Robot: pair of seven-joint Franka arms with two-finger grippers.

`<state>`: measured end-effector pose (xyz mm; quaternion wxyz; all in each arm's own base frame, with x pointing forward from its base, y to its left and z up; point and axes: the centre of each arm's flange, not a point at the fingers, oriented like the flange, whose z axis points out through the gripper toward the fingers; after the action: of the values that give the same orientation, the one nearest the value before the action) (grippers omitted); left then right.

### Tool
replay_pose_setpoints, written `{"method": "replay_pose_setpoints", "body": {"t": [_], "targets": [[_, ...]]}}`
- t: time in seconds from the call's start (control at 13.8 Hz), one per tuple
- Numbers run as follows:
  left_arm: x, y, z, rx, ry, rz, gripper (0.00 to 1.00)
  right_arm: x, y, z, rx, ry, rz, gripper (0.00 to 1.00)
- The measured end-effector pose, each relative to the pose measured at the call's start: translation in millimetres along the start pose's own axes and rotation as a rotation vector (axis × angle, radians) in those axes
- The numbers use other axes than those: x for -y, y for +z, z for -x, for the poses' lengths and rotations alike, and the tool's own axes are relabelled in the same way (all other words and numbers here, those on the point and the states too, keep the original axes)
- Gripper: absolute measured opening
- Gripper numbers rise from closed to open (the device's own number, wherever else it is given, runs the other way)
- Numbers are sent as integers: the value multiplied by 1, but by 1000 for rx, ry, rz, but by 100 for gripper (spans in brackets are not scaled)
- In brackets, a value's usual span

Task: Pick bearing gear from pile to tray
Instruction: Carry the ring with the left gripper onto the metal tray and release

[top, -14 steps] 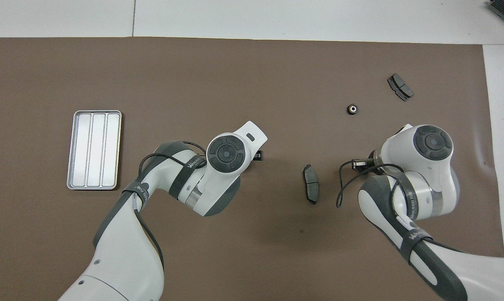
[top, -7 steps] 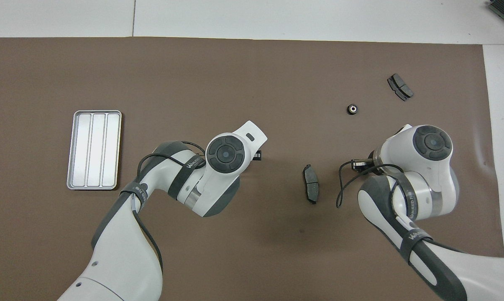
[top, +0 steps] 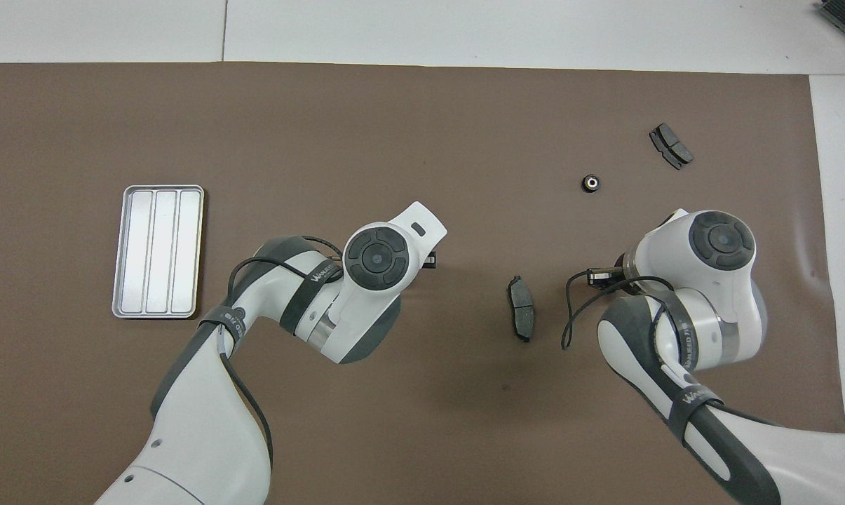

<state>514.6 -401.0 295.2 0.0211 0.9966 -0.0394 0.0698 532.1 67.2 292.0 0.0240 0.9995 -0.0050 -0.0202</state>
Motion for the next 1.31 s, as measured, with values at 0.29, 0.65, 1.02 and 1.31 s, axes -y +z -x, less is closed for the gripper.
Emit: {"method": "replay_pose_setpoints", "body": {"t": [0.29,0.65,1.02,1.31], "targets": [[14,-22,-26,26,-43,-29,35,3,-19,-14,-50,-2,-7,23],[136,-74,-112,4,-190,-44,35,43,-52,-42,-112,40,-91,23],[306,-97,-136,66,-111,-38,35,162,-74,-51,-94,109,-129,23],[392,-70,-107,124,6,-37,35,263,-62,-54,-90,190,-128,23]]}}
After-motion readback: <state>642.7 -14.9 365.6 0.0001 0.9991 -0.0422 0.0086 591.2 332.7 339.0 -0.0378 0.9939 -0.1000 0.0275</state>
